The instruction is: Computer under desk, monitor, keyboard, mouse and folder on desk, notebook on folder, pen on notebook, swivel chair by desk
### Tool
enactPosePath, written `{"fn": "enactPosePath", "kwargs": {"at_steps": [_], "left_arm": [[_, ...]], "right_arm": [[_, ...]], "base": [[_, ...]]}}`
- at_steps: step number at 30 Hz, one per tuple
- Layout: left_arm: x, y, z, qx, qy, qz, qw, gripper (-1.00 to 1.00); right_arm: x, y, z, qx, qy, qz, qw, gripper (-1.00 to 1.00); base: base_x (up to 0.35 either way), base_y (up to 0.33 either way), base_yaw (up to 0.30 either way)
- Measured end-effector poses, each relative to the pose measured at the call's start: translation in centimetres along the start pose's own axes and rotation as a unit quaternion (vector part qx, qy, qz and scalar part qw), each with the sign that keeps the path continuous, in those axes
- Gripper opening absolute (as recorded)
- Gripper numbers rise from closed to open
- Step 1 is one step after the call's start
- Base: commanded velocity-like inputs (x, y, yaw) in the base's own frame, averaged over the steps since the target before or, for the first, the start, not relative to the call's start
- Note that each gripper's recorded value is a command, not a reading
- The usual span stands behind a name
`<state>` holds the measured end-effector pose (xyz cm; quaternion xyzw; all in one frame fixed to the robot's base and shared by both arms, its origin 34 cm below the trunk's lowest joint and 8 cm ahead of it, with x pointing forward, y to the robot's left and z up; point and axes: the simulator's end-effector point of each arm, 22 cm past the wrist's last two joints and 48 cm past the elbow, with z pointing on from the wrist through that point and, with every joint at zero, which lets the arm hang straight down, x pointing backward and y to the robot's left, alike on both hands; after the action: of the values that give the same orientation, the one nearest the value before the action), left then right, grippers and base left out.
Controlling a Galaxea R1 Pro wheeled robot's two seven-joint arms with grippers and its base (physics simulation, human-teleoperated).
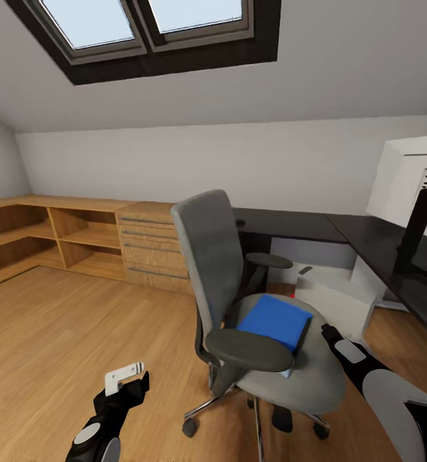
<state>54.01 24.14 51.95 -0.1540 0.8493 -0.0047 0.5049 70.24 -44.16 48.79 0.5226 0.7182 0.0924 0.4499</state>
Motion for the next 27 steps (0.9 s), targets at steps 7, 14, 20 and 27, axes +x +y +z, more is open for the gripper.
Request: {"fn": "enactPosePath", "kwargs": {"at_steps": [7, 14, 20, 27], "left_arm": [[0.02, -0.05, 0.00, 0.000, 0.000, 0.000, 1.0000, 1.00], [0.00, -0.07, -0.03, 0.001, 0.000, 0.001, 1.0000, 1.00], [0.37, -0.10, 0.08, 0.001, 0.004, 0.002, 1.0000, 1.00], [0.64, -0.38, 0.08, 0.004, 0.006, 0.005, 1.0000, 1.00]], "right_arm": [[0.07, 0.02, -0.01, 0.000, 0.000, -0.003, 1.0000, 1.00], [-0.05, 0.06, -0.04, -0.001, -0.002, -0.005, 1.0000, 1.00], [-0.20, -0.03, 0.01, 0.000, -0.003, -0.005, 1.0000, 1.00], [-0.63, -0.28, 0.06, 0.001, -0.005, -0.005, 1.0000, 1.00]], "base": [[0.000, 0.000, 0.276], [0.180, 0.000, 0.276], [0.043, 0.000, 0.276], [0.001, 0.000, 0.276]]}}
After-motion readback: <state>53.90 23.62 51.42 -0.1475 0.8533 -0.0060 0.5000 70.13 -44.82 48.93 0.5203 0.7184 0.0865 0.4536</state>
